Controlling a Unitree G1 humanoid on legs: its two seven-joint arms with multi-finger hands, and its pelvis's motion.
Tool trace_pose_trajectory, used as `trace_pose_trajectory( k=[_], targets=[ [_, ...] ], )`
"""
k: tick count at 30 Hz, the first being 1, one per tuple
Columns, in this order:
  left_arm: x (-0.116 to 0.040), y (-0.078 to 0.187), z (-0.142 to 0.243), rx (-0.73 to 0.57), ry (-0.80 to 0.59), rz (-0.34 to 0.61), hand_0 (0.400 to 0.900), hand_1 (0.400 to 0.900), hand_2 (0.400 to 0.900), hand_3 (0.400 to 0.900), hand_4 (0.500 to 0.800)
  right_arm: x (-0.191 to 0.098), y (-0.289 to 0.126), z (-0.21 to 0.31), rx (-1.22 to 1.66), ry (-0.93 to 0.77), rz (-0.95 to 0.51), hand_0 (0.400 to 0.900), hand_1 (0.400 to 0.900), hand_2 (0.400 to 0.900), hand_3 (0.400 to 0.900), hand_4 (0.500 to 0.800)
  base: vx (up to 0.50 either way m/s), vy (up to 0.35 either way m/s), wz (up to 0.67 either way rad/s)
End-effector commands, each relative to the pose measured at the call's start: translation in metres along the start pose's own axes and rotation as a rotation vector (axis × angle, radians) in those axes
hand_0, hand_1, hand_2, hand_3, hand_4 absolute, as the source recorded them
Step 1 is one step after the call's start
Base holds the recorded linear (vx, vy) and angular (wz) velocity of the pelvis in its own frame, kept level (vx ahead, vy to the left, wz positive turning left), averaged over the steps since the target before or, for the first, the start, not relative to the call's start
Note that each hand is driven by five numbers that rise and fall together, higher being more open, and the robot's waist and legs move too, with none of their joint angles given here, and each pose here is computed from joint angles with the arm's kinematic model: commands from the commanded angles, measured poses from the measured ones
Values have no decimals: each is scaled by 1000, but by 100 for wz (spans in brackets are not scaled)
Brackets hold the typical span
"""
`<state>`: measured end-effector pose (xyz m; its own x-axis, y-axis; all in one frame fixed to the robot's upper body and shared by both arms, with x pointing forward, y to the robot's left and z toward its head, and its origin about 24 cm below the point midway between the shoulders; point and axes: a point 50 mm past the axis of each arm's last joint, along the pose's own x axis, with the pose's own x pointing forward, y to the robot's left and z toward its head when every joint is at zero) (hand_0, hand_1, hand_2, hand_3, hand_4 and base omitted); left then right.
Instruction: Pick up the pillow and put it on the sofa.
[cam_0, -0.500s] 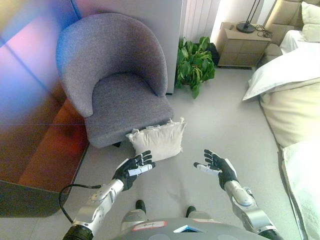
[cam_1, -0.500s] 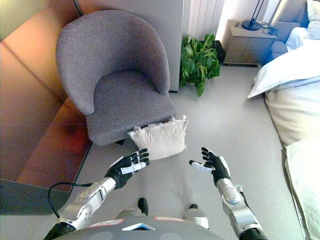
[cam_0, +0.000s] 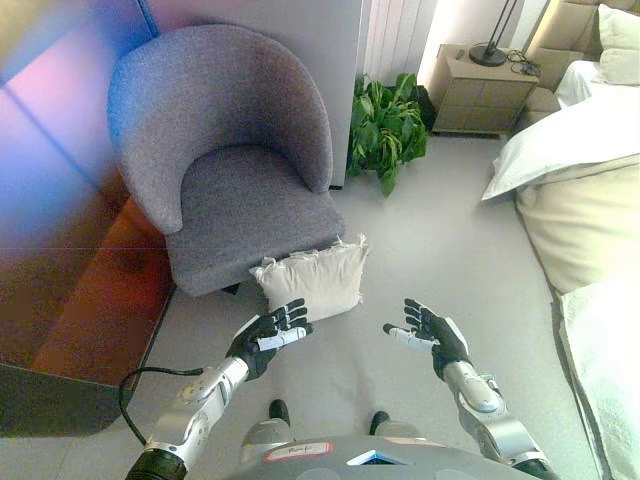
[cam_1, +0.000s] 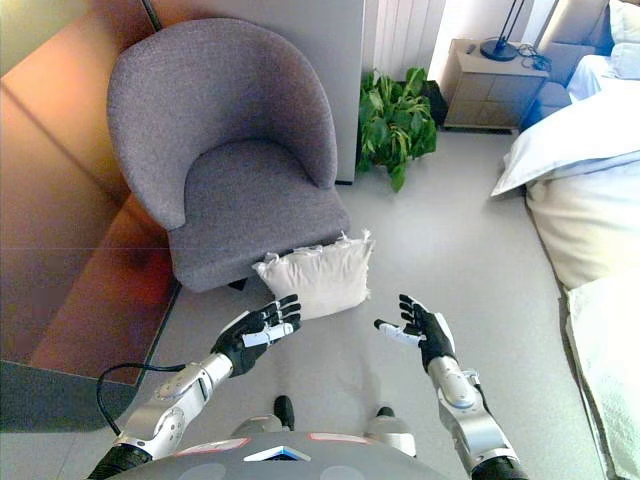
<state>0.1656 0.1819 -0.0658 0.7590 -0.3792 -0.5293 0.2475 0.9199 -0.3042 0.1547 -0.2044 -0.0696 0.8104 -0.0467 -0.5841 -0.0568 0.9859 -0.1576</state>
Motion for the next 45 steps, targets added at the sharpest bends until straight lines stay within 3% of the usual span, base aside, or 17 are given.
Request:
trace_pose_trajectory(
  k=[1,15,23,35,45],
  targets=[
    [7,1,58,109,-239,-40,900,900,900,900,800,10,-1,53,-2,-234,-26,900,900,900,900,800,0,0,0],
    [5,2,57,99,-233,-29,900,900,900,900,800,10,-3,54,-21,-250,-41,900,900,900,900,800,49,-79,1],
    [3,-3,56,73,-253,-52,900,900,900,900,800,9,-25,63,-53,-291,-75,900,900,900,900,800,93,-106,-8],
    [-11,4,38,-32,-263,35,900,900,900,900,800,3,-24,49,-130,-274,5,900,900,900,900,800,510,206,-47],
    [-11,12,49,71,-210,11,900,900,900,900,800,0,-9,44,-63,-240,-85,900,900,900,900,800,449,261,12]
  ],
)
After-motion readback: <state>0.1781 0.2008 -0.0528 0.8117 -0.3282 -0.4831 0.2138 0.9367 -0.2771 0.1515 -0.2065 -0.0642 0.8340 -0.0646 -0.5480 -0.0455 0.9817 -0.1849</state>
